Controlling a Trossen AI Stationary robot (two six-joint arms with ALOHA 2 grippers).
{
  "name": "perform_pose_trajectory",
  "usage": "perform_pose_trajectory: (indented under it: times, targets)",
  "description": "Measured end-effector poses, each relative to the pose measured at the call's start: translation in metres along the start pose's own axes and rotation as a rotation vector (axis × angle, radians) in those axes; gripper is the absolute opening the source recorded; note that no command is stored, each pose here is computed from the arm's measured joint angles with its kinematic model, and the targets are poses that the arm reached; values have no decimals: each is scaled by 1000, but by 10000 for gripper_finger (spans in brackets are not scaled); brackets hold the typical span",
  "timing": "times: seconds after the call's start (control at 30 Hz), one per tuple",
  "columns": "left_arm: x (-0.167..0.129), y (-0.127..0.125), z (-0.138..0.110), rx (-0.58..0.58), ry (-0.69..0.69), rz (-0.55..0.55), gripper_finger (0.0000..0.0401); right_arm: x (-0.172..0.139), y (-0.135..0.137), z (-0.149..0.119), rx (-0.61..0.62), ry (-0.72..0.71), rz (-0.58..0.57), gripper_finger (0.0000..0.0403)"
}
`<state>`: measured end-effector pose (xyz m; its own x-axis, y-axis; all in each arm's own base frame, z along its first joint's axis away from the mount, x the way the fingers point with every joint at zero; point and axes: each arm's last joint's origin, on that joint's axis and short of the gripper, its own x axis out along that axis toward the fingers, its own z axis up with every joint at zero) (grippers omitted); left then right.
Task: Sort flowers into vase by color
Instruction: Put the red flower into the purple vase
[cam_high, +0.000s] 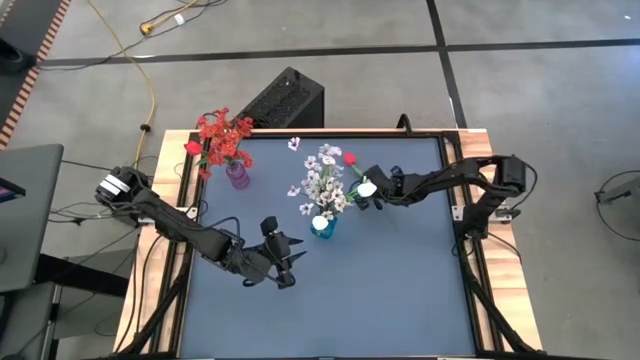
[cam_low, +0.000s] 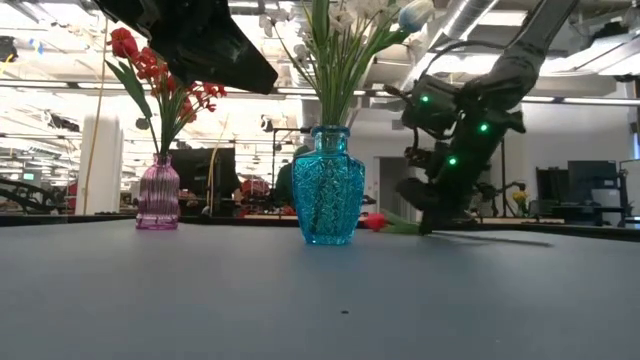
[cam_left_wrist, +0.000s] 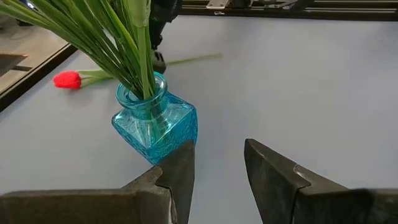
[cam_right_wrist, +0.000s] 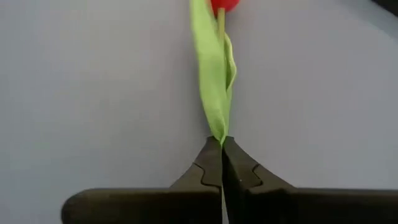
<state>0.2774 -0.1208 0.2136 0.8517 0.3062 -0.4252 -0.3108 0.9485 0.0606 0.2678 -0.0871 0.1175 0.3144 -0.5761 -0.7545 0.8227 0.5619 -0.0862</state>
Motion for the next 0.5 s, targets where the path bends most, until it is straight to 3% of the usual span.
perform_pose_trajectory:
  times: [0.27,0.5]
  targets:
    - [0,0,0,-1,1,-2,130,-43,-8,14,-5,-114,-44,32]
    - [0,0,0,6,4,-11,130,-109,-23,29,17,-313,-15,21]
